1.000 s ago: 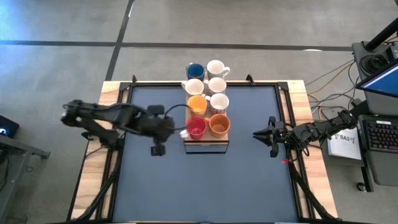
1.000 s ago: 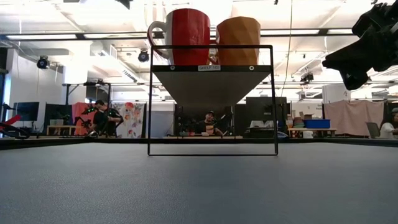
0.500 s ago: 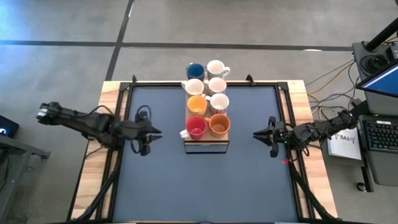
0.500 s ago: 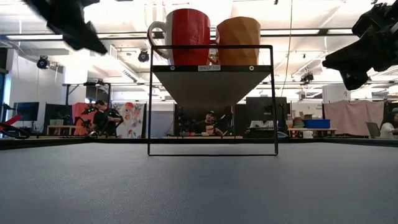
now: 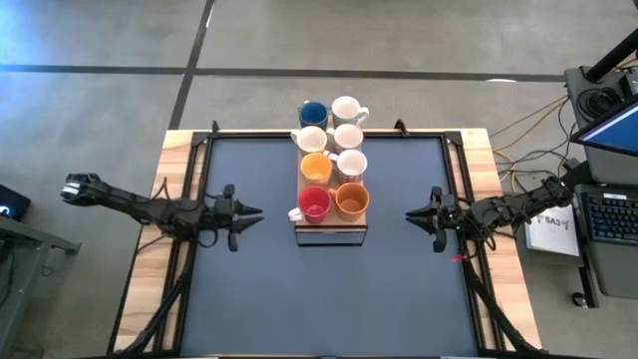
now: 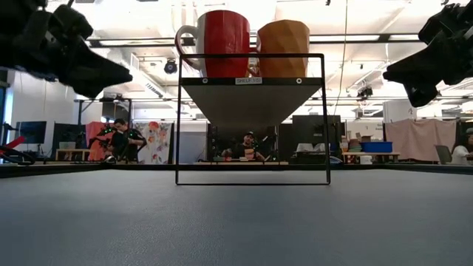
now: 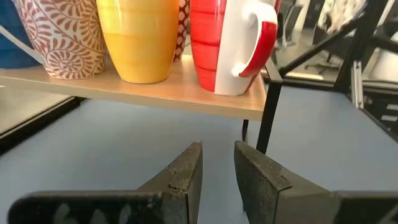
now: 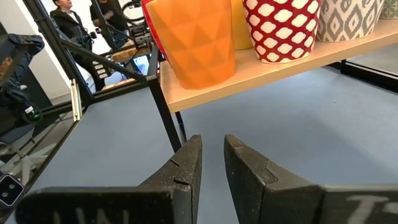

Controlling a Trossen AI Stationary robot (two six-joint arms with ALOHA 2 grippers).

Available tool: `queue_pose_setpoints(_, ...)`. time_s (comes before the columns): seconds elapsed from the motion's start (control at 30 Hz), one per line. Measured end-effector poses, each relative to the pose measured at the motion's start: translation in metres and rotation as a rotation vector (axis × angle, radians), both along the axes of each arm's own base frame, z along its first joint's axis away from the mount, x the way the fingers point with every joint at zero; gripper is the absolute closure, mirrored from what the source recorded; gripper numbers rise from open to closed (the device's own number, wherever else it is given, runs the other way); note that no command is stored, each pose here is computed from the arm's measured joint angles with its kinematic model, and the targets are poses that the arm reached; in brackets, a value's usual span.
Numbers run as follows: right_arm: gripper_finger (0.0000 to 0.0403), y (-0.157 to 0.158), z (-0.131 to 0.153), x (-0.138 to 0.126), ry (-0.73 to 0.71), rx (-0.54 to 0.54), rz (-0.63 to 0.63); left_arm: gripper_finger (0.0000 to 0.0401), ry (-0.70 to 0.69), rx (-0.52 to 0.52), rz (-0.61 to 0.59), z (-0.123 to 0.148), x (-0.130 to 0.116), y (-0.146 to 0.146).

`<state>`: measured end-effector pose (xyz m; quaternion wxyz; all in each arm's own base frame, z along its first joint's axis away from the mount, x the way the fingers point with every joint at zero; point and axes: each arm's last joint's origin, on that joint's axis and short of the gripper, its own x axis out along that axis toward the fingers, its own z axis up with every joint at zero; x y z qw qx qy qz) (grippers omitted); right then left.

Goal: Place coffee mugs
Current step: Return to Home Position

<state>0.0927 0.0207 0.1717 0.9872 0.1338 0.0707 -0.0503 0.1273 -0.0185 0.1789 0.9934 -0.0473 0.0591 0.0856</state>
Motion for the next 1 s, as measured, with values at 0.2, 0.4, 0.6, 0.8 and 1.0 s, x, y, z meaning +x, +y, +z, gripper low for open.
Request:
queue_pose_setpoints(0.2,0.0346,0.000,0.000,0.000,0.000,0.000,0.000,0.0326,-0.042,-0.009,0.000,-0.019,-0.004,0.001)
queue_pose_setpoints(0.4,0.0346,0.000,0.000,0.000,0.000,0.000,0.000,0.0326,0.020,-0.017,0.010,-0.025,-0.004,0.001)
queue_pose_setpoints(0.6,0.0346,0.000,0.000,0.000,0.000,0.000,0.000,0.0326,0.023,-0.075,0.020,-0.026,-0.003,0.001)
queue_pose_setpoints(0.8,0.0346,0.000,0.000,0.000,0.000,0.000,0.000,0.0326,0.043,-0.010,0.011,-0.027,-0.003,0.001)
queue_pose_setpoints(1.0,0.0346,0.000,0.000,0.000,0.000,0.000,-0.001,0.0326,0.011,-0.002,0.009,-0.023,-0.005,0.001)
